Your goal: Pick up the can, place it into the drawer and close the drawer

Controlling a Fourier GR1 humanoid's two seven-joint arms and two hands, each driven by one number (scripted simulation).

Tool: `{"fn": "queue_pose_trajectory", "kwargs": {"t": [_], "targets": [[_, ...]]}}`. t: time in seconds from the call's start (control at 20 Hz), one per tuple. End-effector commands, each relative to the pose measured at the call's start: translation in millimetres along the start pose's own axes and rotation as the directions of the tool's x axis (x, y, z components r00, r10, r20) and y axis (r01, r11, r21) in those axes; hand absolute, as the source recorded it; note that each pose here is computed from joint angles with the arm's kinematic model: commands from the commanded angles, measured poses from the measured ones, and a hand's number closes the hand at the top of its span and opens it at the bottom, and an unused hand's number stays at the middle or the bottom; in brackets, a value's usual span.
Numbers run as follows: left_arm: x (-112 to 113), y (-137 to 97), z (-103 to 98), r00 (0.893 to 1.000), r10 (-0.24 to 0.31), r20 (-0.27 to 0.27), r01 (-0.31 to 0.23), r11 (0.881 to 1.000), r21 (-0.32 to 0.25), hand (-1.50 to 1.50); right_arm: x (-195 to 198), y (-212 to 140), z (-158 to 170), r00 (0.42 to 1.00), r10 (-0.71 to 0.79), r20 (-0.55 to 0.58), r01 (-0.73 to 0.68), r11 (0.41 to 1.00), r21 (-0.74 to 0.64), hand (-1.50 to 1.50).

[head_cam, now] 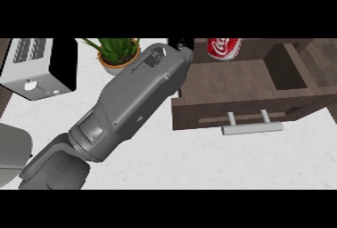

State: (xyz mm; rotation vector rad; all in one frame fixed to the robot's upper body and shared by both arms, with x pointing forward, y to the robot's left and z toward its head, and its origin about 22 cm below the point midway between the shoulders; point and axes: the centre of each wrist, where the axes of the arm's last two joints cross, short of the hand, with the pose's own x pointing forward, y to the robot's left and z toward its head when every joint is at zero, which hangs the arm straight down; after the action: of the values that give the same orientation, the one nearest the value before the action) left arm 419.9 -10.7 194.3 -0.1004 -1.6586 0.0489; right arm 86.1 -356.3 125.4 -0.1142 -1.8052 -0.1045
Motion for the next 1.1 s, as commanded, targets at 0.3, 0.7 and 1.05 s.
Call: {"fn": "queue_pose_trajectory", "kwargs": {"t": [0.3,0.7,1.05], "targets": [[-3.6,-9.0,-0.3,0.996,-0.088,-0.017,0.088,0.995,0.05,-1.5,5.6,-4.0,-3.8,1.0,0.011,0.005,-0.011,1.0,0.015,-1.5],[-17.5,-7.0,3.4,0.995,-0.088,-0.046,0.092,0.99,0.103,-1.5,4.6,5.9,-6.4,1.0,0.002,0.004,-0.002,1.0,0.009,-1.5],[-32.3,1.9,4.1,0.998,-0.054,-0.011,0.055,0.992,0.117,-1.5,7.1,2.4,-23.4,1.0,-0.002,0.021,0.002,1.0,0.003,-1.5]]}}
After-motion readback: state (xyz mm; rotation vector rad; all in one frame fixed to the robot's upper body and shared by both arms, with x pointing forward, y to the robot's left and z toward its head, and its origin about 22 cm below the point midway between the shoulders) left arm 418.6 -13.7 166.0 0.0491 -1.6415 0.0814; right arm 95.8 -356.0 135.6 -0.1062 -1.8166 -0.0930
